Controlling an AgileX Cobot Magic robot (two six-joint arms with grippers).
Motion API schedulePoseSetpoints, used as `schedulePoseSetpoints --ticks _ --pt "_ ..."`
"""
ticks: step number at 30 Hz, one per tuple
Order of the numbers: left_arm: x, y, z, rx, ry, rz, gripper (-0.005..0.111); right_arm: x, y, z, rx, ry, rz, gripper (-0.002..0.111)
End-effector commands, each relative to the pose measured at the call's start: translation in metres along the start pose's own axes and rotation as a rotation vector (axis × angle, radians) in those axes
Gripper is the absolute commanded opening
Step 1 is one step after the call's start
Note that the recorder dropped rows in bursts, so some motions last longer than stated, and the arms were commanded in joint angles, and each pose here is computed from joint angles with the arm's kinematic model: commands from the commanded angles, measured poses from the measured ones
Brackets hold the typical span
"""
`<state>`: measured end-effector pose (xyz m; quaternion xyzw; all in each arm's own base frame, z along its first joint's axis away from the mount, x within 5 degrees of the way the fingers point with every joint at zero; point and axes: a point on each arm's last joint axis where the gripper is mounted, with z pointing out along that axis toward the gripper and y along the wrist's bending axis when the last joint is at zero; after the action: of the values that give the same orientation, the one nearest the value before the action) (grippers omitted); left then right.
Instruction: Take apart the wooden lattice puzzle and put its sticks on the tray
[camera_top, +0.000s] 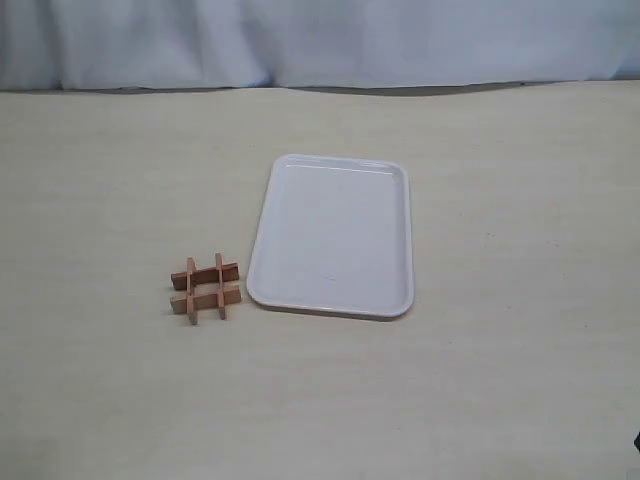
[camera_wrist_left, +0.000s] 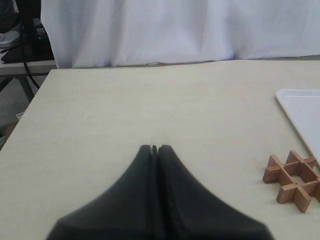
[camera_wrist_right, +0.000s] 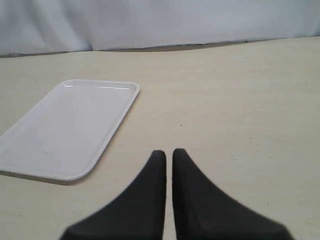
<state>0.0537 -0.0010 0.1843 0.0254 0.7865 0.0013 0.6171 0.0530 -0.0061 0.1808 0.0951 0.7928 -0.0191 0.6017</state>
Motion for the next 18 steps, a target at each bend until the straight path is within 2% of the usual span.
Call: schedulePoseSetpoints --ticks 1,5,9,18 --pt "0.000 0.000 0.000 -0.006 -0.011 0.019 0.000 0.000 0.000 0.000 0.006 -0.006 0.001 0.005" --pt "-0.006 0.000 0.000 -0.005 -0.076 0.021 0.000 0.000 0.000 0.000 0.005 -0.004 0.001 0.005" --pt "-0.018 0.000 -0.002 -0.002 -0.210 0.024 0.000 0.000 0.000 0.000 0.005 -0.004 0.001 0.005" --pt "-0.058 -0.002 -0.021 0.012 -0.694 0.026 0.000 0.000 0.000 0.000 0.005 -0.004 0.001 0.005"
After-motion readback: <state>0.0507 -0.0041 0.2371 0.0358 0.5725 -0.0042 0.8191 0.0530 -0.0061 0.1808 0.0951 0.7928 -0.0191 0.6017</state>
